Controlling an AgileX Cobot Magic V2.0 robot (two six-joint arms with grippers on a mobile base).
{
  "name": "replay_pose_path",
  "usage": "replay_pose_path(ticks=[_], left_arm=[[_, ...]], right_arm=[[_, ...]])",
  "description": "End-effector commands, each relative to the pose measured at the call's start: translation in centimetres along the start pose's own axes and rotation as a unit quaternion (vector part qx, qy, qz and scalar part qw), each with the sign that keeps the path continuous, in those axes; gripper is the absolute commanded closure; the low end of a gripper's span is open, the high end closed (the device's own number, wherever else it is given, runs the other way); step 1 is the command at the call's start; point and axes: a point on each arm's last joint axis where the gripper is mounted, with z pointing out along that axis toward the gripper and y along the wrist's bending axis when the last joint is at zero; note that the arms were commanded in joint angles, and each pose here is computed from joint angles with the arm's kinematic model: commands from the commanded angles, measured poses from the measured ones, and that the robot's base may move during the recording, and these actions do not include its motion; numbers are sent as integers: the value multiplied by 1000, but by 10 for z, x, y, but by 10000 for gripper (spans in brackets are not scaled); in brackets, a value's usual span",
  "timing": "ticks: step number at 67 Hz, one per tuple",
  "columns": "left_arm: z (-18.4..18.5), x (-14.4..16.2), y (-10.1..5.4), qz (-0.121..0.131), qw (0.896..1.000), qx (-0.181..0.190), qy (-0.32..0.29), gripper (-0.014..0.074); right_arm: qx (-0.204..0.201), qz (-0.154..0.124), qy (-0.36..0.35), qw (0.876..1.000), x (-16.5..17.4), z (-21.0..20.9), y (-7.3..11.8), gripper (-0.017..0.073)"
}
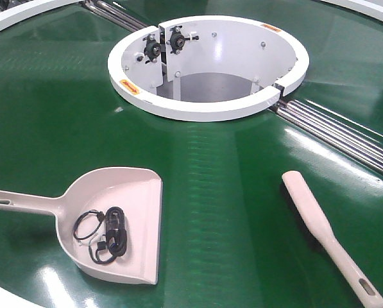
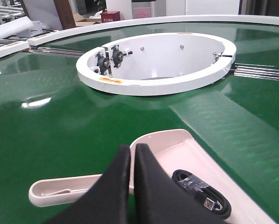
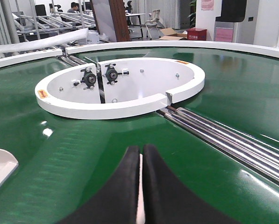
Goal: Clean and inspect green conveyor with broom and dustpan
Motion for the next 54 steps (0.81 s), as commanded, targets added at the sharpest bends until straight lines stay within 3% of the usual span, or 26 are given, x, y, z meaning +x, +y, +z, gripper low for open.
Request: replay_pose_path(ticks=[1,17,25,31,39,54], left_arm=[[-1,-15,2,-6,999,-5,-48,601],[0,-3,1,-7,999,-10,-46,601],[-4,26,2,-49,997,-40,-54,601],[-6,51,1,-53,995,-60,-65,601],[-11,69,0,-85,990,-80,-80,601],[-12,70,1,-84,989,-93,-81,601]], right_arm=[[6,2,-37,999,-13,0,-1,569],[6,2,-38,999,-14,0,-1,569],[6,2,-38,999,-14,0,-1,569],[6,2,-38,999,-14,0,-1,569],[6,2,-38,999,-14,0,-1,569],[6,2,-37,999,-13,0,-1,569]])
